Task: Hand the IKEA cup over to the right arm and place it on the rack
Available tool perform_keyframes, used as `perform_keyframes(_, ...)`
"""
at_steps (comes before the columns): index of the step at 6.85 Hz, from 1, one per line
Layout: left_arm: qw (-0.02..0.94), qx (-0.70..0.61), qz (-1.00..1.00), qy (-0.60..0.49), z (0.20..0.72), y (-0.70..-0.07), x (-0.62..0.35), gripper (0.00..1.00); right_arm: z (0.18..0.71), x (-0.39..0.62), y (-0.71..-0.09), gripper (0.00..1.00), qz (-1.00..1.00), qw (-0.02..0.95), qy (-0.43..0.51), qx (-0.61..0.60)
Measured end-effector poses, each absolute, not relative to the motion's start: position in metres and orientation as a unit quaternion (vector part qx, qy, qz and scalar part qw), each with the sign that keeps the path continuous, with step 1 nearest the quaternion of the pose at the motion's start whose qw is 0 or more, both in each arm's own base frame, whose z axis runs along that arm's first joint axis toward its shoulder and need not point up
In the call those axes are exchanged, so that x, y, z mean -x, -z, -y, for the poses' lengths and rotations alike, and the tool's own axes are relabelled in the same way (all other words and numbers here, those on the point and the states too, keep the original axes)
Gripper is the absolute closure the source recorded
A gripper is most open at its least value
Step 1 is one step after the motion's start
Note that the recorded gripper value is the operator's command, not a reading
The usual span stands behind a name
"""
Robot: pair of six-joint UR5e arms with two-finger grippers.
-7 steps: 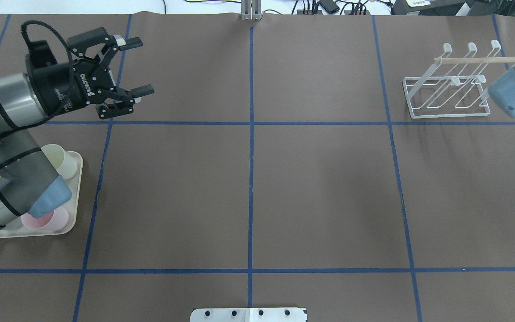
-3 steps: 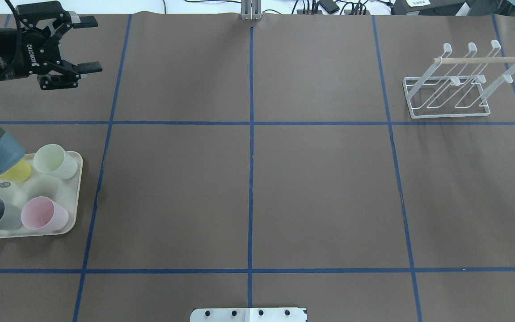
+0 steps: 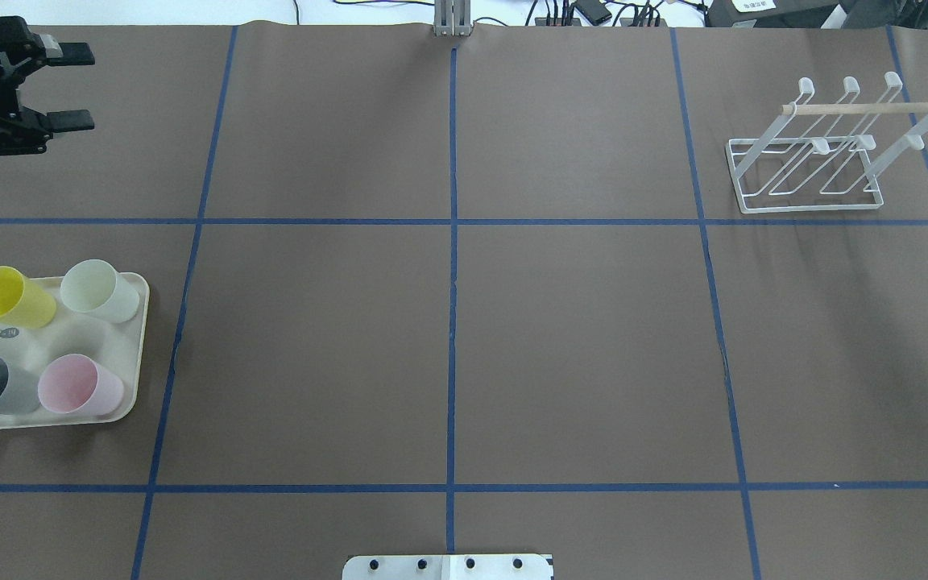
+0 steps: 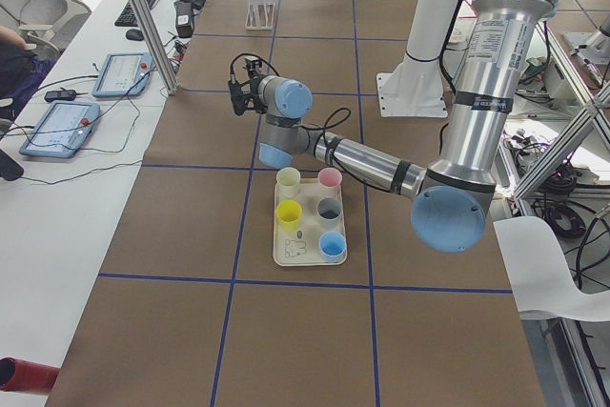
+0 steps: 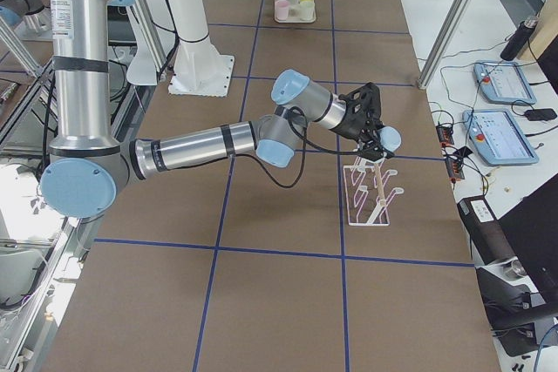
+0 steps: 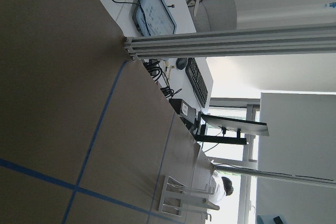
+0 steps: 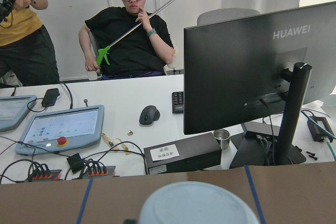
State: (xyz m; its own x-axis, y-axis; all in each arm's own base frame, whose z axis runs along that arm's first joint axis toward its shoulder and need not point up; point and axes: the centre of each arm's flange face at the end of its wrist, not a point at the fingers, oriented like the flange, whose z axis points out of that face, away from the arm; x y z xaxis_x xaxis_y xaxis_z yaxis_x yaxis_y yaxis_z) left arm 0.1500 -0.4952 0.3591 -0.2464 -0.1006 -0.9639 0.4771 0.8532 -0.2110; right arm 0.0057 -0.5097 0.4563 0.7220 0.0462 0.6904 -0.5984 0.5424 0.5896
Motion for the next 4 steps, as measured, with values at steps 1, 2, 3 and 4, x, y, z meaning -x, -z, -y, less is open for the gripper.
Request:
perform_keyframes(1, 0.629, -0.16, -0.726, 0.228, 0.499, -0.372, -0.138, 0.0, 0.5, -0.012, -0.475, 1.0, 0.274, 0.836, -0.168, -0.445)
perform_keyframes(2, 0.659, -0.189, -0.695, 0.214, 0.505, -0.384, -0.125, 0.0, 0.49, -0.016, -0.491, 1.0, 0.243, 0.849, -0.142, -0.447)
perform_keyframes(3, 0.691, -0.213, -0.661, 0.199, 0.513, -0.395, -0.11, 0.0, 0.482, -0.019, -0.502, 1.0, 0.224, 0.858, -0.123, -0.446)
perform_keyframes(4, 0.72, -0.236, -0.627, 0.181, 0.516, -0.411, -0.092, 0.0, 0.477, -0.021, -0.509, 1.0, 0.214, 0.86, -0.115, -0.448)
